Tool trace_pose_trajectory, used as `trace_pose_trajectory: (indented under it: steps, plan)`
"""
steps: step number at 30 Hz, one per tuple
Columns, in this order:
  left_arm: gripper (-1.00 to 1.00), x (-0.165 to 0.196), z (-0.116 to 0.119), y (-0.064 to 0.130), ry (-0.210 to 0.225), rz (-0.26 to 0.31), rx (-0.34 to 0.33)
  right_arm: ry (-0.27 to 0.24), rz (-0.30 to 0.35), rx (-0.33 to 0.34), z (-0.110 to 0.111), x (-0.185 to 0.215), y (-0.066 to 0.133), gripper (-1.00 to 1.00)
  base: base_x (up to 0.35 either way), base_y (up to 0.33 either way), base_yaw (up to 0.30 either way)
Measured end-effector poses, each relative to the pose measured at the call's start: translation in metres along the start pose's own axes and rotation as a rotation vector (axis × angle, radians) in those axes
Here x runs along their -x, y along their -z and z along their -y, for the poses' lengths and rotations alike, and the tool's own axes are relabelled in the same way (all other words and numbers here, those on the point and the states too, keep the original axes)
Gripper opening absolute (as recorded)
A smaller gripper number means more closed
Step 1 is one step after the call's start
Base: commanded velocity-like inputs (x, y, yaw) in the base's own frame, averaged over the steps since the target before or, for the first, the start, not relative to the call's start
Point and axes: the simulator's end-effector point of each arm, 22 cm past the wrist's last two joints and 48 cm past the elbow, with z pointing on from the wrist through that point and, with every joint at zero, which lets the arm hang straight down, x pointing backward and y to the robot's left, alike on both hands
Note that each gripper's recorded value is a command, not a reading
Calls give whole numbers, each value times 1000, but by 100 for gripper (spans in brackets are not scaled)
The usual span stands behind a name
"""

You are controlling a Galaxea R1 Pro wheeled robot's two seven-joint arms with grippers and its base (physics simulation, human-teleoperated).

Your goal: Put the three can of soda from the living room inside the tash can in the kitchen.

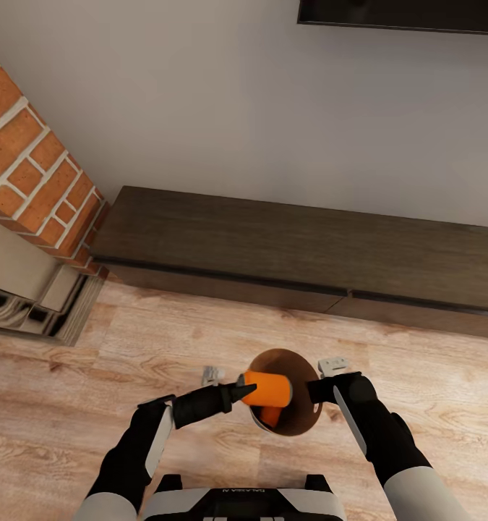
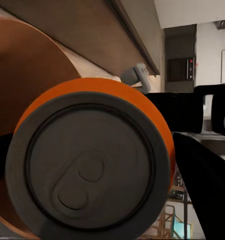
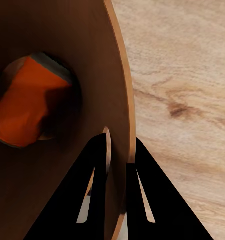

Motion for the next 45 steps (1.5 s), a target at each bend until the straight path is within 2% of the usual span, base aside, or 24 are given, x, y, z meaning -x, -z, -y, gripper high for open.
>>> trace_pose_trajectory:
  steps: [10, 17, 25, 26, 36, 38, 39, 40, 41, 42, 43, 44, 45]
  plan:
    - [-100, -5, 0, -5, -12, -20, 13, 38, -1, 10, -13, 0, 0, -100, 0, 0, 0]
    - [-100, 0, -6, -5, -26, -15, 49, 37, 0, 22, -20, 1, 0, -100, 0, 0, 0]
    - [-100, -7, -10, -11, -46, -44, 85, 38, 1, 22, -21, 1, 0, -100, 0, 0, 0]
    - [100, -7, -10, -11, -46, -44, 87, 38, 1, 22, -21, 1, 0, -100, 0, 0, 0]
    - [100, -6, -8, -11, -48, -45, 83, 38, 1, 22, -21, 1, 0, -100, 0, 0, 0]
    - [100, -3, 0, -11, -53, -39, 50, 38, 0, 21, -20, 1, 0, -100, 0, 0, 0]
    - [100, -2, 11, -11, -54, -36, -2, 38, 1, 21, -20, 1, 0, -100, 0, 0, 0]
    - [100, -2, 29, -9, -52, -36, -83, 41, 0, 17, -19, 1, 0, -100, 0, 0, 0]
    - [100, -3, 37, -6, -53, -40, -127, 43, 0, 15, -18, 1, 0, -100, 0, 0, 0]
    - [100, -4, 42, 12, -61, -57, -188, 44, 0, 14, -18, 1, 0, -100, 0, 0, 0]
    - [100, -5, 42, 23, -65, -68, -210, 42, 0, 17, -19, 1, 0, -100, 0, 0, 0]
    - [100, -7, 34, 44, -65, -89, -225, 40, 0, 21, -20, 1, 0, -100, 0, 0, 0]
    - [100, -8, 24, 58, -60, -102, -215, 37, 0, 24, -21, 1, 0, -100, 0, 0, 0]
